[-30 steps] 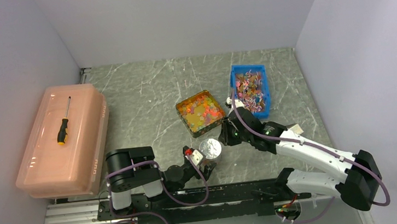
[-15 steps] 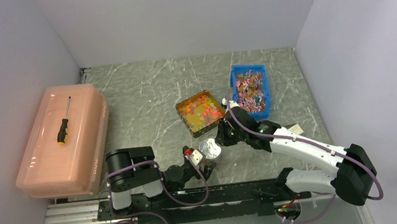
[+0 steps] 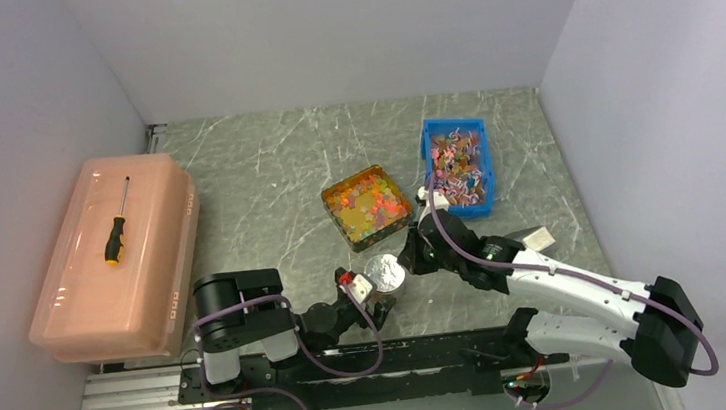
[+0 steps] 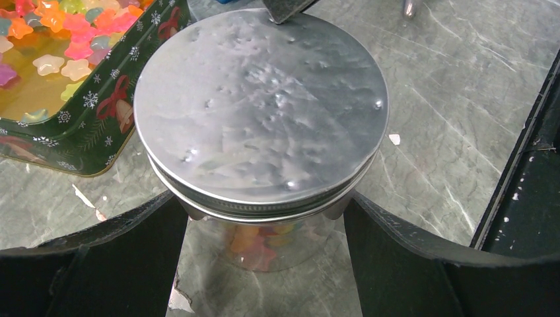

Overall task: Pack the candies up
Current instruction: Screw the bottle lid onto the packing bottle.

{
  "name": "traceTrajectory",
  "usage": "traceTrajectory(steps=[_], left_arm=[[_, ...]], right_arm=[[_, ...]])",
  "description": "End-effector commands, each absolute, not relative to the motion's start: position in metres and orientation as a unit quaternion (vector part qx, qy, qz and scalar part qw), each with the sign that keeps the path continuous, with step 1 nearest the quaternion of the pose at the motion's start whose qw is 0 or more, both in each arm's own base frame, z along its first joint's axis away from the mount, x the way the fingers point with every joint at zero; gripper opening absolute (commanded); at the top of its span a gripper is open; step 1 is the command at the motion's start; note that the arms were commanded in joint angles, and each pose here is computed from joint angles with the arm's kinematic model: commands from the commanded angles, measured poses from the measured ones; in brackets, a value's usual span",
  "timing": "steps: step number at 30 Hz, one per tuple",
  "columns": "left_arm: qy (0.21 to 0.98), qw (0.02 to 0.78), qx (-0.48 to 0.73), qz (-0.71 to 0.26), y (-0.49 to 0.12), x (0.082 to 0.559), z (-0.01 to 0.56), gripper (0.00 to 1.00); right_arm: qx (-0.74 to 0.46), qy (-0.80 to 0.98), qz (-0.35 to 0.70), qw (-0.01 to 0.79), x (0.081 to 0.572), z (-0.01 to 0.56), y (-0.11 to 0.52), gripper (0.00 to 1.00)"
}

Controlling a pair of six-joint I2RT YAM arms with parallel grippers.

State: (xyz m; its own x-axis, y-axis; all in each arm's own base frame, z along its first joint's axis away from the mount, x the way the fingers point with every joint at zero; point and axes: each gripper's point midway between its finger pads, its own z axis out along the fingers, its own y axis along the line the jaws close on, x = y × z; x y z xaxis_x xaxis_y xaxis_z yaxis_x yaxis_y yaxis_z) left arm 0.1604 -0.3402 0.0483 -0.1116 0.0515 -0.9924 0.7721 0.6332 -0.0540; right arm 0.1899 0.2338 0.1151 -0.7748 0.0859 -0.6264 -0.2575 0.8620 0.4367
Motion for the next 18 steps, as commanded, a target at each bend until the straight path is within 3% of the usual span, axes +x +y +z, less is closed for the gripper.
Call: traceTrajectory(steps=[1,18], left_arm=[[0.679,0.606,0.263,-0.319,-0.351,0.170,0.065,0.66],[0.693,0.604,0.251,-0.303,-0.349,0.179,0.061,0.66]], right_arm=[[-0.056,0.924,0.276,0.258,0.148,0.095,0.238,0.07],[-0.034,0.920,0.315,0.232,0.101,0.093,0.253,0.07]])
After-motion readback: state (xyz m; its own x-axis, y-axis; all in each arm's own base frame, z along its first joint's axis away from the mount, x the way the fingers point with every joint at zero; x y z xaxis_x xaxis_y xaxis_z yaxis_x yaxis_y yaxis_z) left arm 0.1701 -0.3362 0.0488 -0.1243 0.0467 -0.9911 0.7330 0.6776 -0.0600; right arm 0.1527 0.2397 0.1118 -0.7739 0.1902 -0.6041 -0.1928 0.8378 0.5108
